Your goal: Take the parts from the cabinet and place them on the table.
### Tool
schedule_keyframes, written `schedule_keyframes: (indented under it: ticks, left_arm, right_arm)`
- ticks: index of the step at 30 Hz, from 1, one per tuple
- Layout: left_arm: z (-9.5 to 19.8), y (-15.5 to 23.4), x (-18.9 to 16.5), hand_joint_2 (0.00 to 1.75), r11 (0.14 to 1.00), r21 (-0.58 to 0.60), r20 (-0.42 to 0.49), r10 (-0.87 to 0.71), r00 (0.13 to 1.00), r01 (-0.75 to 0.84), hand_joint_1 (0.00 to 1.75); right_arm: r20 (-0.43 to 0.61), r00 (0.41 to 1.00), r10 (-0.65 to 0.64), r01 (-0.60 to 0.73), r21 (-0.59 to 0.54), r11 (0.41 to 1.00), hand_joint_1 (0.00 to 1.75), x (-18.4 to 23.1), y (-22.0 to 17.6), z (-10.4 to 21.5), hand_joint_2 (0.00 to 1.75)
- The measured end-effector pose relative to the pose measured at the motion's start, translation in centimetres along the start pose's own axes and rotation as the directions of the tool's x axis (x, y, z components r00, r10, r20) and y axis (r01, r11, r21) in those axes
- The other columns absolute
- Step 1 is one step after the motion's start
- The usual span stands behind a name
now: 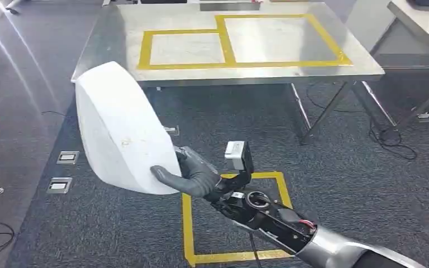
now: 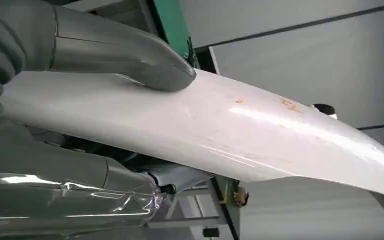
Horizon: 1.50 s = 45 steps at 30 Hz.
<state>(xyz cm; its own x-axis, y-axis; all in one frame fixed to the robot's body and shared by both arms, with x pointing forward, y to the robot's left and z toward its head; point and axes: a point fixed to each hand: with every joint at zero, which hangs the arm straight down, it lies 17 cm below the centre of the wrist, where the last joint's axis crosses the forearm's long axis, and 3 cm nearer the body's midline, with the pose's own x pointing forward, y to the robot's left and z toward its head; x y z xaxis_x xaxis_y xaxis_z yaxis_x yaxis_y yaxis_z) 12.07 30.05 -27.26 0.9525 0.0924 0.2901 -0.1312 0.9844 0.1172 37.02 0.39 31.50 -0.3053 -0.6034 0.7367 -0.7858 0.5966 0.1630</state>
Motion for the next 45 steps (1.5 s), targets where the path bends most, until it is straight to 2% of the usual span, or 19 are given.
schedule_keyframes:
  ticks: [45]
  left_arm:
    - [0.03,-0.28,0.07,1.75,1.000,-0.003,-0.001,0.006,1.000,-0.006,0.00]
  right_arm:
    - [-0.005,1.000,0.000,-0.001,-0.018,1.000,1.75,-0.02,-0.59,0.32,1.75]
